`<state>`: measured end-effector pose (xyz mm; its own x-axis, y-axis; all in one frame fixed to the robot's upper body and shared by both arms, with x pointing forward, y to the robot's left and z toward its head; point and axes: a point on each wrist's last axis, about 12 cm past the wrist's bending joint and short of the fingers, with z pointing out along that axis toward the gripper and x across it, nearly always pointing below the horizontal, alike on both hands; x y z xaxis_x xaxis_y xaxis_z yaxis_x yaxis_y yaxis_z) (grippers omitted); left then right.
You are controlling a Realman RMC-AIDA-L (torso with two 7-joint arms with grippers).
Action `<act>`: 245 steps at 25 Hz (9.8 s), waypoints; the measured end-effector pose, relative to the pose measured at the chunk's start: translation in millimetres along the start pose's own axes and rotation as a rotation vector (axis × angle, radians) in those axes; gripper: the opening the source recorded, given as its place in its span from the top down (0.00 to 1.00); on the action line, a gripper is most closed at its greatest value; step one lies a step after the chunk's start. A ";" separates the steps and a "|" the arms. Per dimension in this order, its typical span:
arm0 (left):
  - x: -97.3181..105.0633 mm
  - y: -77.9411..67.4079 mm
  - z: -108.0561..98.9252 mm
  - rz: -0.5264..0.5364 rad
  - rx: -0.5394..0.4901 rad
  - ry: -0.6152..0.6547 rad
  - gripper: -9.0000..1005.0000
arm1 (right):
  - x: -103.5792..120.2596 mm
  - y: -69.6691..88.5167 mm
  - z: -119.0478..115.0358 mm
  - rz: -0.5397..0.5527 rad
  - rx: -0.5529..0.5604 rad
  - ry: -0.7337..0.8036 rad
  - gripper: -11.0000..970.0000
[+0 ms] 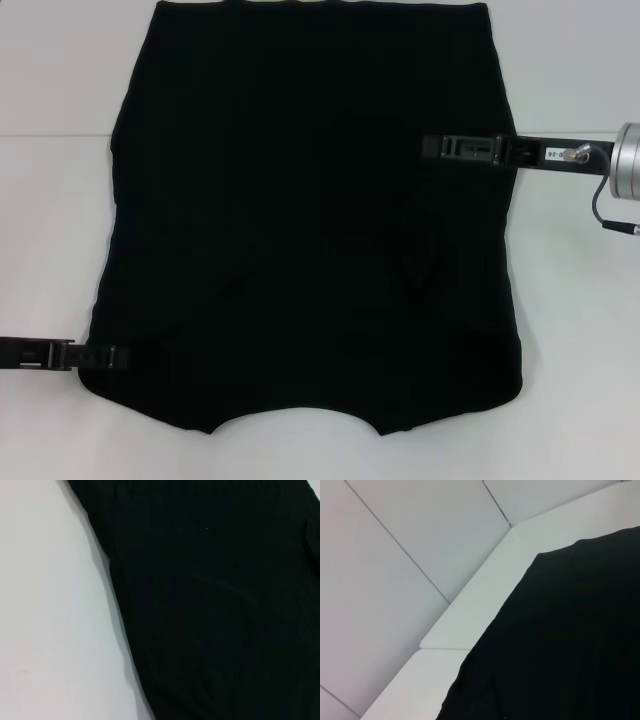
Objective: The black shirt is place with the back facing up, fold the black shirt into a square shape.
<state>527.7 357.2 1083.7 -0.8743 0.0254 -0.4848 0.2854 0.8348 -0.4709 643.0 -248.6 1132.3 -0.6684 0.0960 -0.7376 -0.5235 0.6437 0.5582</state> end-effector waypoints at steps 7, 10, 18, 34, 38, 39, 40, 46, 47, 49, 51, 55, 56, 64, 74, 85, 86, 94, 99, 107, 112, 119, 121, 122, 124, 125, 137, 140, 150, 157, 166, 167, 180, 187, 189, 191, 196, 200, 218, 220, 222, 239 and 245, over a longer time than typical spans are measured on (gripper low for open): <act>-2.5 0.2 4.8 0.019 -0.013 0.020 0.19 | -2.4 -0.3 -1.0 0.001 0.000 -0.008 0.10; -3.8 0.8 6.1 0.019 -0.021 0.021 0.27 | -3.1 0.3 -0.6 -0.001 -0.003 -0.007 0.10; -5.9 2.5 4.1 0.017 -0.028 0.012 0.60 | -1.0 -0.5 -1.8 0.003 -0.004 -0.005 0.11; -5.0 6.7 -2.0 0.002 -0.028 -0.021 0.94 | 12.3 -18.4 -37.8 0.072 0.016 0.135 0.11; -1.5 8.2 -2.7 -0.004 -0.025 -0.029 0.94 | 25.9 -25.0 -57.0 0.146 0.015 0.195 0.12; -0.6 8.2 -2.2 -0.005 -0.022 -0.030 0.94 | 29.4 -25.4 -61.6 0.159 0.006 0.207 0.12; 0.8 8.1 -1.4 -0.007 -0.017 -0.032 0.94 | 33.3 -26.1 -66.5 0.175 -0.001 0.223 0.12; 4.0 7.7 1.8 -0.006 -0.005 -0.033 0.94 | 54.4 -31.8 -81.7 0.261 0.028 0.320 0.12; 4.2 7.8 1.8 -0.007 -0.005 -0.033 0.94 | 57.2 -32.9 -82.6 0.271 0.040 0.337 0.12; 4.9 7.9 1.8 -0.008 -0.005 -0.032 0.94 | 63.2 -34.2 -82.2 0.283 0.060 0.372 0.12; 5.2 8.0 1.9 -0.008 -0.005 -0.032 0.94 | 67.5 -33.9 -78.9 0.282 0.071 0.400 0.12; 4.6 7.6 2.1 -0.003 -0.004 -0.031 0.94 | 72.0 -32.3 -68.7 0.269 0.088 0.423 0.13; 4.2 7.4 2.3 -0.002 -0.003 -0.031 0.94 | 72.7 -31.7 -66.1 0.266 0.090 0.428 0.13; 2.3 7.6 2.6 0.003 -0.003 -0.032 0.94 | 74.7 -29.7 -52.7 0.257 0.109 0.434 0.13; 1.4 7.5 2.6 0.008 -0.003 -0.033 0.94 | 80.2 -33.4 -52.8 0.251 0.133 0.417 0.33; 0.5 7.4 3.1 0.013 -0.005 -0.035 0.94 | 87.0 -30.4 -52.0 0.241 0.104 0.408 0.82; -0.4 7.2 3.1 0.012 -0.003 -0.042 0.94 | 88.3 -31.0 -54.0 0.242 0.102 0.405 0.86; 5.1 6.4 -3.7 -0.035 0.050 -0.087 0.94 | 101.4 -36.3 -90.2 0.241 0.019 0.309 0.93; 15.2 8.7 -13.5 -0.077 0.097 -0.111 0.94 | 110.5 -45.7 -114.4 0.249 0.046 0.265 0.92; 37.8 -6.3 -14.8 -0.061 0.254 -0.069 0.94 | 125.4 -49.0 -146.3 0.219 0.036 0.259 0.91; 59.5 -12.4 -14.8 -0.068 0.329 -0.053 0.94 | 141.9 -50.4 -166.9 0.201 0.040 0.274 0.91; 85.6 -21.9 -12.1 -0.072 0.414 -0.035 0.94 | 159.7 -52.9 -197.0 0.234 0.074 0.245 0.90; 90.9 -24.1 -10.2 -0.072 0.431 -0.033 0.94 | 161.2 -51.8 -202.2 0.232 0.069 0.243 0.90; 92.3 -24.8 -9.3 -0.072 0.438 -0.033 0.94 | 161.3 -51.3 -203.5 0.230 0.067 0.243 0.89; 92.3 -26.0 -7.9 -0.072 0.448 -0.034 0.94 | 160.6 -50.8 -205.3 0.225 0.064 0.244 0.89; 90.6 -26.4 -7.4 -0.069 0.451 -0.035 0.94 | 159.7 -50.9 -205.6 0.223 0.064 0.241 0.89; 24.3 -25.1 -3.0 -0.002 0.433 -0.077 0.94 | 118.9 -51.3 -168.2 0.143 0.026 0.178 0.88; 7.3 -24.9 -0.8 0.015 0.414 -0.093 0.94 | 102.2 -50.0 -151.6 0.108 0.016 0.160 0.87; -52.3 -22.6 14.1 0.022 0.292 -0.174 0.94 | 52.2 -55.7 -114.3 0.036 0.105 0.113 0.86; -91.2 -25.0 26.3 0.039 0.192 -0.241 0.94 | 21.5 -60.0 -83.8 0.009 0.202 0.070 0.85; -132.3 -26.1 40.3 0.079 0.021 -0.328 0.94 | -15.4 -56.5 -37.8 -0.064 0.331 0.028 0.84; -134.9 -26.7 42.0 0.085 0.006 -0.329 0.94 | -19.3 -55.7 -34.0 -0.069 0.345 0.029 0.84; -170.8 -37.2 47.7 0.148 -0.110 -0.387 0.94 | -63.0 -46.9 -20.7 -0.127 0.417 -0.048 0.83; -173.2 -35.7 53.6 0.155 -0.157 -0.410 0.94 | -63.8 -51.4 -18.7 -0.134 0.474 -0.068 0.82; -174.3 -36.7 55.2 0.159 -0.164 -0.413 0.93 | -63.5 -51.9 -17.9 -0.135 0.482 -0.071 0.82; -174.9 -38.1 56.9 0.163 -0.168 -0.414 0.92 | -62.1 -52.5 -16.9 -0.134 0.487 -0.072 0.81; -170.7 -40.2 66.9 0.173 -0.186 -0.403 0.90 | -54.1 -55.3 -13.0 -0.125 0.506 -0.064 0.81; -163.3 -42.3 76.3 0.179 -0.190 -0.390 0.89 | -43.0 -55.0 -5.3 -0.132 0.510 -0.045 0.80; -157.7 -44.3 80.6 0.197 -0.229 -0.397 0.82 | -32.5 -54.7 -4.7 -0.121 0.512 -0.059 0.78; -159.3 -42.3 77.5 0.194 -0.246 -0.412 0.74 | -35.5 -53.6 -6.7 -0.131 0.519 -0.081 0.74; -161.1 -39.6 73.6 0.189 -0.261 -0.426 0.67 | -37.9 -52.4 -8.8 -0.138 0.524 -0.105 0.66; -99.2 -35.0 19.6 0.257 0.064 -0.343 0.13 | -21.4 -39.2 -72.7 0.019 0.139 -0.240 0.19; -66.0 -20.2 23.0 0.329 0.026 -0.275 0.11 | -4.2 -39.4 -71.4 0.040 0.121 -0.210 0.20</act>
<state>588.7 326.0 1108.3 -0.5988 0.1372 -0.7891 0.5444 0.7923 -0.2753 628.7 -328.6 1140.5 -0.5564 0.2705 -0.7856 -0.4233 0.7213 0.5482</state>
